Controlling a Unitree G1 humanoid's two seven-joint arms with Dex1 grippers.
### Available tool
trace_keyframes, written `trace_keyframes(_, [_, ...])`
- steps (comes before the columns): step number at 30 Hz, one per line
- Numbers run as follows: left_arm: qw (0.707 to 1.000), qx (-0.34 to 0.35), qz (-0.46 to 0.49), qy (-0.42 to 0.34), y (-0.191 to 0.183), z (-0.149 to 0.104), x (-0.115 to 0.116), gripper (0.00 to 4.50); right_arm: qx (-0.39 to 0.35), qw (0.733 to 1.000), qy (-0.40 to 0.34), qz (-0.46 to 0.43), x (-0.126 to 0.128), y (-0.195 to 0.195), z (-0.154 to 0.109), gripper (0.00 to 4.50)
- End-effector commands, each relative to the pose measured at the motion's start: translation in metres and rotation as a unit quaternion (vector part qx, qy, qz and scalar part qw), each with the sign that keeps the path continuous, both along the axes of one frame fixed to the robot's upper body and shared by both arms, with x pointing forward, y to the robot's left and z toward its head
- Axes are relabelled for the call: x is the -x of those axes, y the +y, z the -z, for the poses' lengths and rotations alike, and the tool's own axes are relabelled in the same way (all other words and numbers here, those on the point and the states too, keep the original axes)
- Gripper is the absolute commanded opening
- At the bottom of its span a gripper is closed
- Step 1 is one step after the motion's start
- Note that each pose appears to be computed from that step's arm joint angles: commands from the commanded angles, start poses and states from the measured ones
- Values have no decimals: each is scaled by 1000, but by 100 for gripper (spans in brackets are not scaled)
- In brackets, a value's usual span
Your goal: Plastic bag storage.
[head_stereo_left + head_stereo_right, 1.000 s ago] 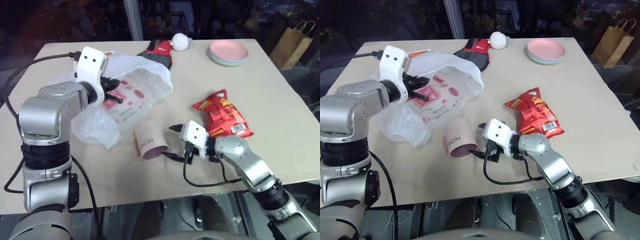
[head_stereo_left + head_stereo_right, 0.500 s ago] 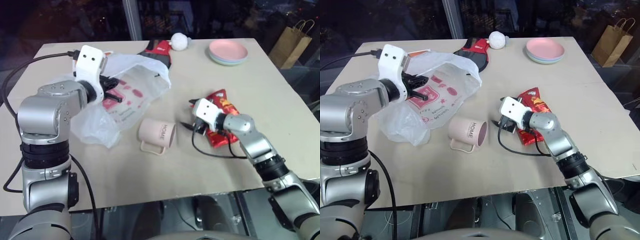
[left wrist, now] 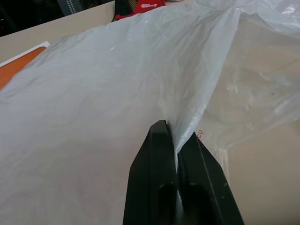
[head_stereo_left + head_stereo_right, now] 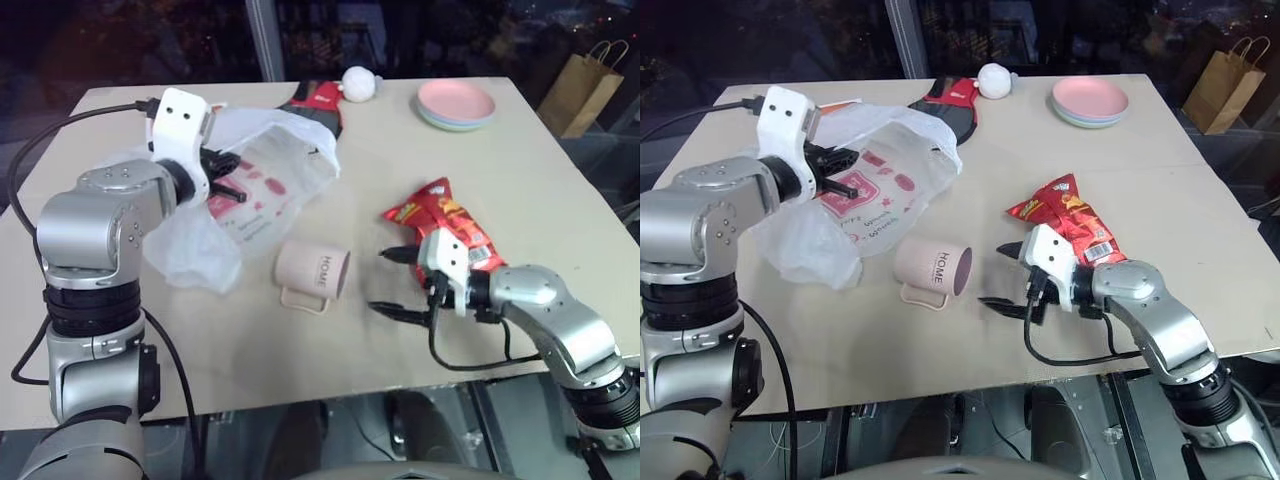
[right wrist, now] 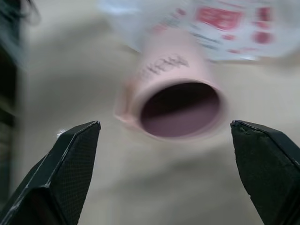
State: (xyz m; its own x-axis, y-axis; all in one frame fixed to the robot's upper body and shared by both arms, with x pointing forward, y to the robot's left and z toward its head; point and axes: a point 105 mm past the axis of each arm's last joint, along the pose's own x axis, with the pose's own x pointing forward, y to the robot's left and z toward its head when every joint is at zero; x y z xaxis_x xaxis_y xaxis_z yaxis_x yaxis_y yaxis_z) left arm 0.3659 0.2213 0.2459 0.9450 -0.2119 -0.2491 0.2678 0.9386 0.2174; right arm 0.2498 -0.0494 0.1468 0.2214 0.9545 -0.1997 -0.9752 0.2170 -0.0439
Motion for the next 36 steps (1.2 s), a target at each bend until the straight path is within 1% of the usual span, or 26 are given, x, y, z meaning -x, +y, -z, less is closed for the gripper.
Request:
trace_keyframes(1, [1000, -7, 4, -29, 0, -15, 0, 7, -51, 997, 54, -23, 7, 9, -13, 450])
trace_keyframes(4, [1000, -7, 6, -30, -1, -15, -1, 7, -48, 993, 101, -19, 4, 25, -2, 450])
trace_keyframes(8, [999, -5, 5, -32, -1, -14, 0, 7, -84, 987, 136, -5, -5, 37, -6, 450])
trace_keyframes(10, [999, -4, 5, -32, -1, -14, 0, 7, -87, 985, 147, 7, -12, 41, -5, 450])
trace_keyframes(11, [999, -3, 4, -32, -1, -13, 1, 0, -87, 985, 150, 12, -15, 43, -3, 410])
trace_keyframes(12, [999, -3, 3, -32, -1, -13, 1, 0, -89, 984, 152, 13, -17, 45, -2, 395])
trace_keyframes(14, [999, -2, 2, -33, -2, -13, 1, 0, -99, 983, 157, 14, -20, 49, -3, 318])
trace_keyframes(15, [999, -1, 2, -33, -2, -13, 2, 0, -101, 982, 161, 17, -22, 51, -2, 275])
trace_keyframes(16, [999, -1, 2, -34, -2, -14, 2, 0, -99, 981, 163, 21, -25, 53, 0, 221])
trace_keyframes(17, [999, 0, 1, -35, -1, -14, 3, 0, -98, 982, 163, 21, -26, 56, 1, 186])
trace_keyframes(18, [999, 0, 0, -35, -1, -14, 3, 0, -97, 982, 162, 21, -27, 57, 2, 126])
trace_keyframes(19, [999, 1, 0, -36, -1, -15, 4, 0, -98, 982, 161, 23, -28, 59, 3, 105])
trace_keyframes(20, [999, 1, -1, -37, -1, -15, 4, 0, -98, 982, 159, 25, -30, 60, 3, 41])
trace_keyframes(21, [999, 2, -1, -37, -1, -15, 5, 0, -98, 983, 156, 28, -31, 60, 3, 9])
trace_keyframes(22, [999, 2, -1, -38, -1, -15, 5, 0, -97, 983, 152, 31, -33, 59, 3, 2])
trace_keyframes(25, [999, 6, -2, -40, -2, -16, 6, 0, -95, 986, 135, 35, -37, 54, 1, 2])
trace_keyframes(29, [999, 20, 5, -41, -5, -17, 6, 0, -105, 987, 112, 46, -49, 42, -18, 2])
trace_keyframes(32, [998, 46, 30, -40, -14, -23, 9, 0, -124, 986, 106, 44, -52, 50, -30, 2])
trace_keyframes(36, [994, 71, 77, -27, -30, -28, 20, 0, -148, 981, 104, 65, -69, 68, -42, 2])
